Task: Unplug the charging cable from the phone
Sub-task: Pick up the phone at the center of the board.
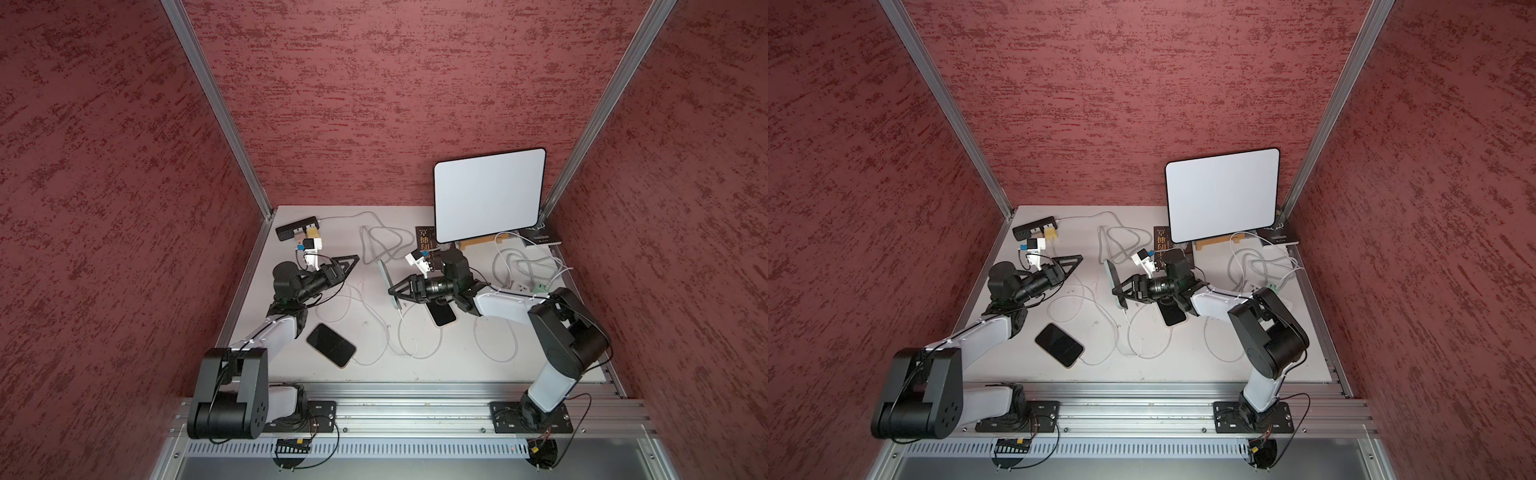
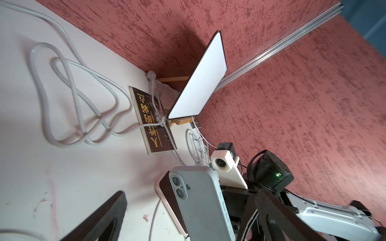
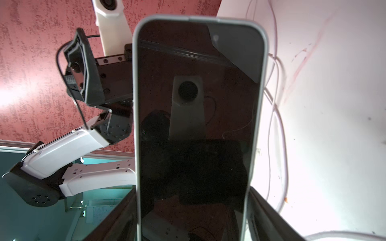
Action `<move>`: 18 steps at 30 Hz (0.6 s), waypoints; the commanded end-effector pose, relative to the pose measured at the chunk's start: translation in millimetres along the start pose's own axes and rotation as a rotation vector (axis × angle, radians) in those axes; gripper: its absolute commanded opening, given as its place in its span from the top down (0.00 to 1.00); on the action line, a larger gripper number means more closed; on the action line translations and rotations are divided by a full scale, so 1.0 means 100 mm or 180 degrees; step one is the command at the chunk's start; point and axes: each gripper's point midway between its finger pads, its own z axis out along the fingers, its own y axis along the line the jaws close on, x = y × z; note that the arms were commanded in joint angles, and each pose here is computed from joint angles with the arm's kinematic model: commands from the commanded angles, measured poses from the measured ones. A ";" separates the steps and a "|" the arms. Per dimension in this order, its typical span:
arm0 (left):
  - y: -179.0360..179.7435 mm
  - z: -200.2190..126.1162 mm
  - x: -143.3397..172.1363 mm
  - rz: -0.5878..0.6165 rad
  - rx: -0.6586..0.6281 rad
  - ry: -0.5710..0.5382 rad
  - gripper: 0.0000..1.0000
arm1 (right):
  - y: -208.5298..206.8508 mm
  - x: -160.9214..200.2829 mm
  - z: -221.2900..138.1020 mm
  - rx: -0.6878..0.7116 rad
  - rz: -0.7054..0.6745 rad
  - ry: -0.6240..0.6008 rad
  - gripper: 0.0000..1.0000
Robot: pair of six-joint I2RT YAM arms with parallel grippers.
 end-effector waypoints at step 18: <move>-0.46 0.30 0.40 0.0170 0.1071 0.0647 0.00 | 0.70 -0.05 -0.12 -0.0511 -0.0519 -0.0047 0.63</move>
